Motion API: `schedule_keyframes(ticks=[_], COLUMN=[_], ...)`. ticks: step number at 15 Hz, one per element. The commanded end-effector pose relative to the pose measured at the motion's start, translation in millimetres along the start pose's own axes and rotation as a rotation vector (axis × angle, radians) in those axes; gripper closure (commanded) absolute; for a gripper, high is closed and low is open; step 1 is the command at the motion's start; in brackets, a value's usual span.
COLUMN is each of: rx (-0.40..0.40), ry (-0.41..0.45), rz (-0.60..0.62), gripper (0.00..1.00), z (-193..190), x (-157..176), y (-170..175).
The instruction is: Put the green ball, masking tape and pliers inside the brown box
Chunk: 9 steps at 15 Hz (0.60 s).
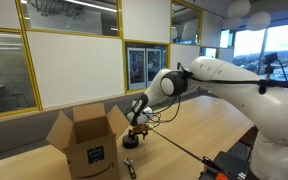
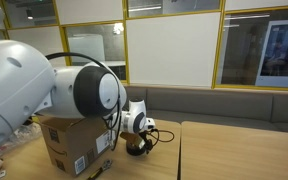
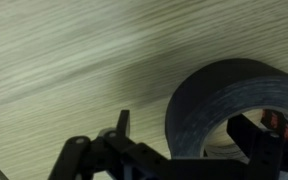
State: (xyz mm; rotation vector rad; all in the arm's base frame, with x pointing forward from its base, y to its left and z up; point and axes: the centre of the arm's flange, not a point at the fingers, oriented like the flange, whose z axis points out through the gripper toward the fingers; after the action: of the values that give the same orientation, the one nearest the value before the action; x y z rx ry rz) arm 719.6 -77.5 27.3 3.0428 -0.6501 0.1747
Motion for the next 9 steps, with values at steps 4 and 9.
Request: schedule_keyframes(ticks=[4, 9], rx=[-0.013, -0.023], ry=[-0.004, -0.015], rz=[0.019, 0.005], gripper=[0.25, 0.58], z=[16.8, 12.8], x=[28.2, 25.2], y=[-5.3, -6.2])
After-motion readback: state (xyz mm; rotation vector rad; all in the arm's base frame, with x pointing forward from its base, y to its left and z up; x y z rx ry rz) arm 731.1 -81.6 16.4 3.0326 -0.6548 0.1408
